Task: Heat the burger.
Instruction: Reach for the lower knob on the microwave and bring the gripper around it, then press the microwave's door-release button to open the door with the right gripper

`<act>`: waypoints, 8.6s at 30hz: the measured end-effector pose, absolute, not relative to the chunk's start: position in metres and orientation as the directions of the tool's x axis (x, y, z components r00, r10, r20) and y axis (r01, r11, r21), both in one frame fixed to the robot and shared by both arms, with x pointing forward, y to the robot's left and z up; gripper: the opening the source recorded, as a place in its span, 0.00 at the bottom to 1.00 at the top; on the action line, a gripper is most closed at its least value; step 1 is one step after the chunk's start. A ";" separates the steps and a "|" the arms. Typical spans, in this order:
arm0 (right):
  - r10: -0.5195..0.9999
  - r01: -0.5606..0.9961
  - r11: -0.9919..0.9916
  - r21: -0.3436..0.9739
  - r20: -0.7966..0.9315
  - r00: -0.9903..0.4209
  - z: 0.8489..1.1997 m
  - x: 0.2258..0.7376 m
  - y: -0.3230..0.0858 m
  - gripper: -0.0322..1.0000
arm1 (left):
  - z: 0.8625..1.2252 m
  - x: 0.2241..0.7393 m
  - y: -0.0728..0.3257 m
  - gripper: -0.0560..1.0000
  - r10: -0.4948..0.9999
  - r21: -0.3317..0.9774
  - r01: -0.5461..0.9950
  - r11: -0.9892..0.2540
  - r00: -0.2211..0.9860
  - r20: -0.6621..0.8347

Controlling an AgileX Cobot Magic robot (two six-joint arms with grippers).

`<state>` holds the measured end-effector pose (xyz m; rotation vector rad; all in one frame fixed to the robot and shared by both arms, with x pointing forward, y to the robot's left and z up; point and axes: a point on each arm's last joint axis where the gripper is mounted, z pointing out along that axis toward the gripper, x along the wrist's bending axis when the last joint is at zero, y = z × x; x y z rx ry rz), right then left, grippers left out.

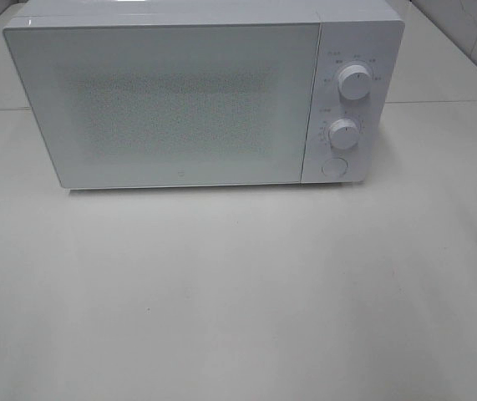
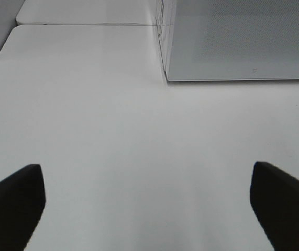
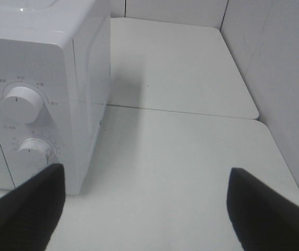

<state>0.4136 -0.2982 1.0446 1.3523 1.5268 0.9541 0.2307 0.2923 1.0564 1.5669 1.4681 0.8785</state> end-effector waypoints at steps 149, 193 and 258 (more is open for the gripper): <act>0.974 0.207 -0.223 0.953 0.225 0.014 0.878 0.555 -0.153 0.41 | 1.056 0.231 0.292 0.98 0.996 0.897 0.441 -0.008 0.085 -0.033; 0.070 0.082 -0.995 0.055 0.978 0.196 0.877 0.554 -0.154 0.41 | 1.056 0.231 0.292 0.98 0.996 0.897 0.441 -0.008 0.085 -0.033; 0.938 0.669 0.023 0.743 0.215 -0.271 0.943 0.474 -0.159 0.76 | 1.056 0.231 0.292 0.98 0.996 0.897 0.441 -0.008 0.085 -0.033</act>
